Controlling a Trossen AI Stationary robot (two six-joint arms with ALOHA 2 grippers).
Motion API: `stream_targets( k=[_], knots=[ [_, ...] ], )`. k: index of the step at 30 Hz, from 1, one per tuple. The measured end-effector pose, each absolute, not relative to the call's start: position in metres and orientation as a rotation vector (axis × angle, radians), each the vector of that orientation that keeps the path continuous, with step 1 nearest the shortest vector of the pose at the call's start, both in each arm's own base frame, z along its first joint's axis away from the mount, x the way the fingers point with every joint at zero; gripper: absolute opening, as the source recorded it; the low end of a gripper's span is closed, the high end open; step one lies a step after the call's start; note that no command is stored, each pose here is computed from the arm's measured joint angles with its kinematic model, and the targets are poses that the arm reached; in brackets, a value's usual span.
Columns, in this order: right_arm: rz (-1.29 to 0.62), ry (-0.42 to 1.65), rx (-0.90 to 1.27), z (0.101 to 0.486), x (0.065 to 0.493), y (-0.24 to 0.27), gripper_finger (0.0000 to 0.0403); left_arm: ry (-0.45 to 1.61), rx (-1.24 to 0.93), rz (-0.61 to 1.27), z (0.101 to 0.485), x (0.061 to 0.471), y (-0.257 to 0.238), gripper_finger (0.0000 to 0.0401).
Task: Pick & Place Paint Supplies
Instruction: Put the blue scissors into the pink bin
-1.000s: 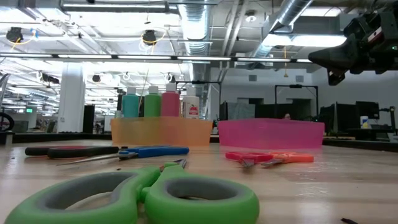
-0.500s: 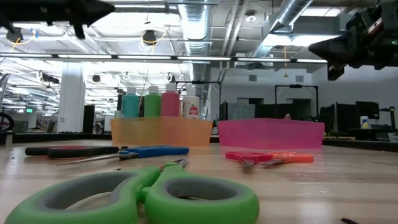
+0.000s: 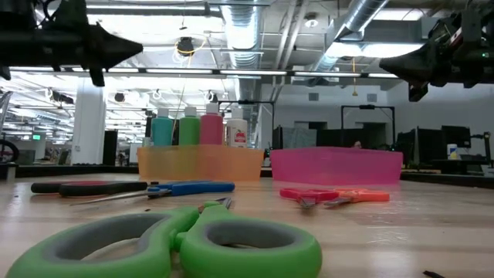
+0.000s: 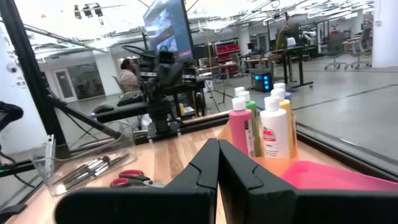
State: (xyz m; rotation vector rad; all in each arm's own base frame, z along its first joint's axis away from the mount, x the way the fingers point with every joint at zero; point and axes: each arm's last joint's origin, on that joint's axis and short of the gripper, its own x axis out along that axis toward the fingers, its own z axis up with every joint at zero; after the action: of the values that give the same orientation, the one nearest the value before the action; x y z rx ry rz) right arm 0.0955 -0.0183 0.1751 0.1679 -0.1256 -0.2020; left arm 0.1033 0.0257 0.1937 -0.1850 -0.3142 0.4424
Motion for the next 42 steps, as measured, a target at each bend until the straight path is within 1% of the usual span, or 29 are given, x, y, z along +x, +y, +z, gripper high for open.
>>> stream_targets(
  k=[2, 6, 11, 14, 16, 18, 22, 25, 28, 30, 33, 35, 38, 39, 42],
  knots=[
    [-0.204, -0.127, 0.168, 0.175, 0.095, -0.018, 0.0, -0.319, -0.186, 0.385, 0.195, 0.104, 0.02, 0.0],
    [-0.202, -0.131, 0.199, 0.175, 0.095, -0.018, 0.0, -0.401, -0.143, 0.266, 0.204, 0.1, 0.006, 0.0],
    [-0.23, -0.136, 0.206, 0.176, 0.095, -0.019, 0.0001, -0.498, -0.093, 0.215, 0.213, 0.087, -0.003, 0.0],
    [-0.27, -0.138, 0.207, 0.179, 0.094, -0.02, 0.0013, -0.531, -0.099, 0.193, 0.22, 0.08, -0.004, 0.0],
    [-0.275, -0.163, 0.206, 0.185, 0.093, -0.02, 0.0027, -0.488, -0.087, 0.181, 0.225, 0.08, -0.005, 0.0],
    [-0.279, -0.166, 0.205, 0.187, 0.092, -0.02, 0.0044, -0.415, -0.069, 0.13, 0.225, 0.082, -0.006, 0.0],
    [-0.281, -0.16, 0.205, 0.186, 0.092, -0.02, 0.007, -0.343, -0.053, -0.054, 0.218, 0.085, -0.011, 0.0],
    [-0.281, -0.165, 0.203, 0.187, 0.092, -0.02, 0.0081, -0.295, -0.034, -0.118, 0.206, 0.089, -0.012, 0.0],
    [-0.276, -0.22, 0.168, 0.193, 0.091, -0.02, 0.0087, -0.233, -0.023, -0.147, 0.188, 0.094, -0.012, 0.0],
    [-0.275, -0.252, 0.143, 0.198, 0.09, -0.02, 0.009, -0.166, -0.036, -0.124, 0.181, 0.096, -0.009, 0.0],
    [-0.277, -0.261, 0.115, 0.212, 0.089, -0.02, 0.0099, -0.138, -0.04, -0.061, 0.179, 0.096, -0.004, 0.0001],
    [-0.282, -0.247, 0.103, 0.222, 0.091, -0.02, 0.0108, -0.14, -0.048, 0.039, 0.179, 0.096, 0.002, 0.0001],
    [-0.302, -0.177, 0.083, 0.236, 0.102, -0.022, 0.0127, -0.134, -0.119, 0.247, 0.177, 0.096, 0.011, 0.0001],
    [-0.303, -0.146, 0.069, 0.241, 0.108, -0.023, 0.0134, -0.118, -0.124, 0.273, 0.175, 0.096, 0.012, 0.0001],
    [-0.312, -0.033, 0.023, 0.254, 0.131, -0.026, 0.0155, -0.097, -0.145, 0.263, 0.173, 0.096, 0.011, 0.0]
  ],
)
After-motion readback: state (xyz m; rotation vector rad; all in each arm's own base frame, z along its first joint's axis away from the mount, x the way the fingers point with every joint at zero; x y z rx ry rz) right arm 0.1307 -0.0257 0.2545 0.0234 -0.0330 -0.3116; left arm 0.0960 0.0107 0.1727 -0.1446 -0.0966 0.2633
